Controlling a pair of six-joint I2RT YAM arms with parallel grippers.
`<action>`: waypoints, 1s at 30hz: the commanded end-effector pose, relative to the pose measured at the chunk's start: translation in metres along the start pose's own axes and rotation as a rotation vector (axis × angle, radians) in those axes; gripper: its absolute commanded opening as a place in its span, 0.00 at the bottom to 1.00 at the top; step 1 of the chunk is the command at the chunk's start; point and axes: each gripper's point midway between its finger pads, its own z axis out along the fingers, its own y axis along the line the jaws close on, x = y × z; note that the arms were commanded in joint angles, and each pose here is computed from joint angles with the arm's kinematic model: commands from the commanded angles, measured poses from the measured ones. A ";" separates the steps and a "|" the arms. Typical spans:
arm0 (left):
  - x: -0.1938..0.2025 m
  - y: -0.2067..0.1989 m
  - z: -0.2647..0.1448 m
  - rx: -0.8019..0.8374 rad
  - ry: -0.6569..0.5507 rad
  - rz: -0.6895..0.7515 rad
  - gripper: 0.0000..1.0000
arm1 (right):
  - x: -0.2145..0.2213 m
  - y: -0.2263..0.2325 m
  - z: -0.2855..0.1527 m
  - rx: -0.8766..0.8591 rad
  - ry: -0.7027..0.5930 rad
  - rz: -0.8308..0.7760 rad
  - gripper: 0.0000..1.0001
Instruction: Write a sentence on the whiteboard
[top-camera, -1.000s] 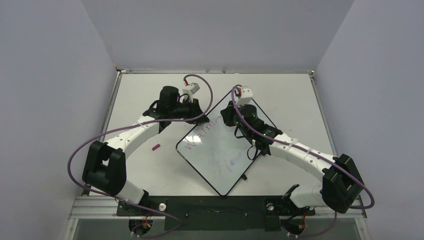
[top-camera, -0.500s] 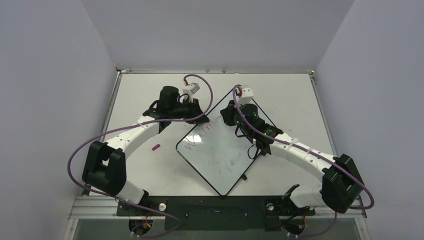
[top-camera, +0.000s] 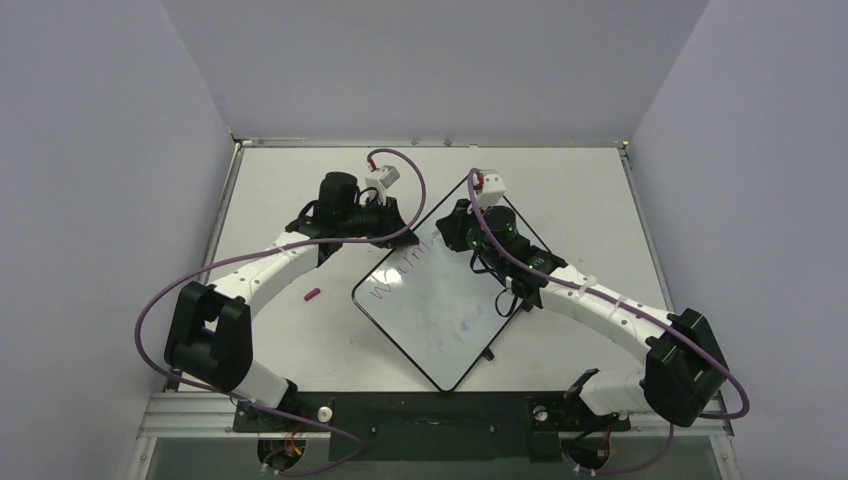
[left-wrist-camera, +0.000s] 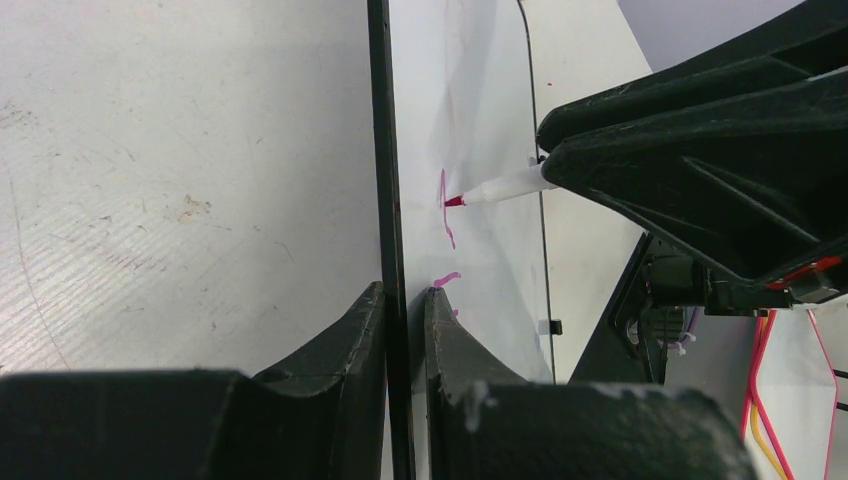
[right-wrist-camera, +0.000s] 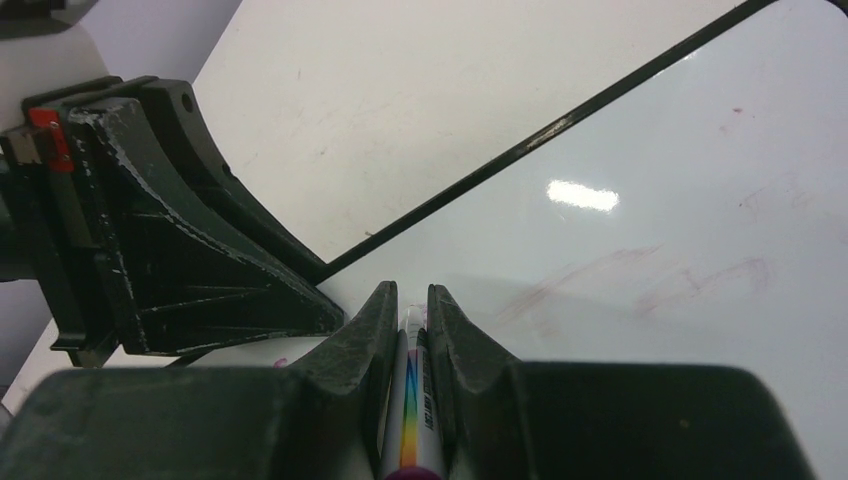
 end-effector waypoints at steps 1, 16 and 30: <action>-0.011 0.013 -0.004 -0.067 -0.043 0.109 0.00 | -0.042 0.022 0.001 -0.058 -0.099 0.026 0.00; -0.012 0.012 -0.005 -0.067 -0.047 0.111 0.00 | -0.031 0.019 0.016 -0.035 -0.065 0.018 0.00; -0.013 0.011 -0.005 -0.065 -0.048 0.114 0.00 | 0.006 -0.006 0.001 0.022 -0.013 0.023 0.00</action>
